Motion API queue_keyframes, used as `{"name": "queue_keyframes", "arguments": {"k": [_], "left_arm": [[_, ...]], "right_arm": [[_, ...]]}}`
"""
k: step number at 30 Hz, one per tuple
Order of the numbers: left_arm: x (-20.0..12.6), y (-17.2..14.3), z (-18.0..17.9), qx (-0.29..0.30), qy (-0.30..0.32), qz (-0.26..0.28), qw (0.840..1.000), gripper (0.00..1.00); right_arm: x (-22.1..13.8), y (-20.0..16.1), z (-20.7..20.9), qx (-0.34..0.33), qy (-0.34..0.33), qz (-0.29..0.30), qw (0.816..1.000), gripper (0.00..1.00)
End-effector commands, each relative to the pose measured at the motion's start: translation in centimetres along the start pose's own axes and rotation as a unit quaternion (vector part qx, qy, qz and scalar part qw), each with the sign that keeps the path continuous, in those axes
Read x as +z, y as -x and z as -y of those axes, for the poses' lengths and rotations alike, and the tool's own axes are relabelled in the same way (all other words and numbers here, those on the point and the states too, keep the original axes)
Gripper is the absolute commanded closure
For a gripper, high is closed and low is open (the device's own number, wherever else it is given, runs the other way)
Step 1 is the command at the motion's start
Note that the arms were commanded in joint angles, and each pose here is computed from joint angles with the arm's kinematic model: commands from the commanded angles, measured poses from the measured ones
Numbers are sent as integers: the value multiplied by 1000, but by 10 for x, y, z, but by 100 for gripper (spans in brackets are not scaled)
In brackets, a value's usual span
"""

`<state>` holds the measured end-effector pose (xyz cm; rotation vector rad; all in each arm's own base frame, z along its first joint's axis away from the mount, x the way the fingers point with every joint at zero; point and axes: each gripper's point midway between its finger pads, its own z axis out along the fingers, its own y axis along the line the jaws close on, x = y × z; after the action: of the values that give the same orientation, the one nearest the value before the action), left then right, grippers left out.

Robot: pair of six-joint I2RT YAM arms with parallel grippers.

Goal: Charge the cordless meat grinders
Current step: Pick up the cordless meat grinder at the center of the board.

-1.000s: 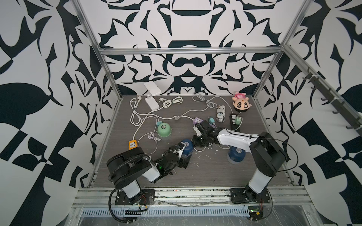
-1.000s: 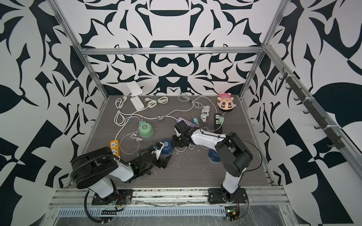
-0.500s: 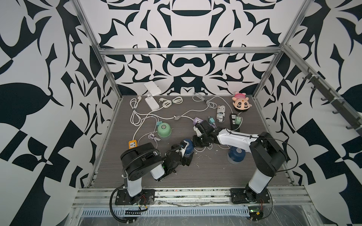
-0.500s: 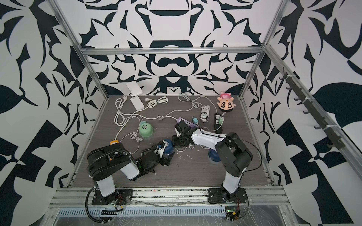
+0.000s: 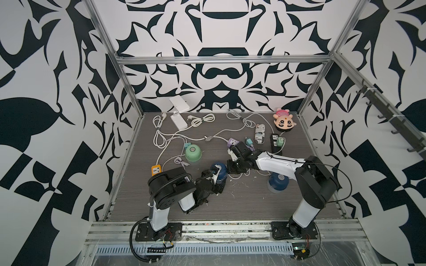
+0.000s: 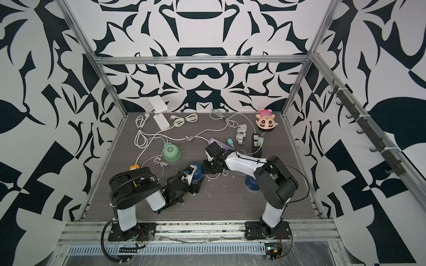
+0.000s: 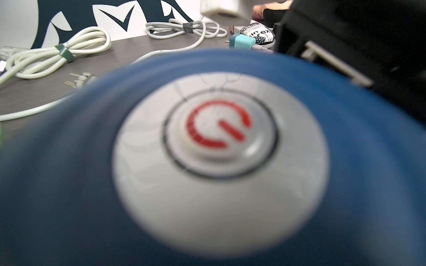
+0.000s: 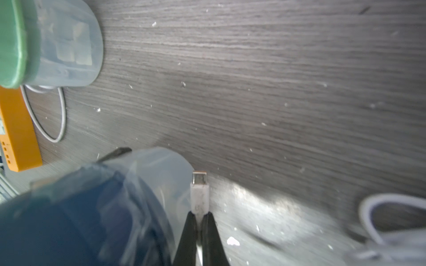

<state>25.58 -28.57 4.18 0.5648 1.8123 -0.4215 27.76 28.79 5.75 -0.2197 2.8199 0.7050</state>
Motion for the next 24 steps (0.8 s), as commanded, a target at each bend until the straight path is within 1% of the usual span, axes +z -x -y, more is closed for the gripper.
{"name": "queue_keyframes", "arguments": {"k": [1, 4, 7, 10, 15, 18, 24], "left_arm": [[-6, 22, -9, -6, 24, 43, 999, 21], [-11, 30, -11, -2, 27, 51, 998, 22], [-13, 36, -11, 5, 26, 41, 999, 22], [-12, 43, -6, 17, 13, 26, 999, 22], [-10, 60, 4, 43, -13, 14, 999, 22], [-10, 68, 9, 61, -26, 5, 998, 23], [-14, 86, 7, 73, -31, 11, 997, 24]], "right_arm": [[-37, 10, -8, -47, -14, 34, 998, 100], [-58, 8, -2, -88, -41, 41, 994, 100], [-77, 4, -1, -125, -57, 40, 990, 100], [-98, -2, -7, -170, -65, 41, 982, 100], [-124, -16, -29, -239, -59, 38, 969, 100], [-136, -19, -37, -254, -55, 36, 965, 100], [-152, -24, -48, -261, -35, 39, 964, 100]]}}
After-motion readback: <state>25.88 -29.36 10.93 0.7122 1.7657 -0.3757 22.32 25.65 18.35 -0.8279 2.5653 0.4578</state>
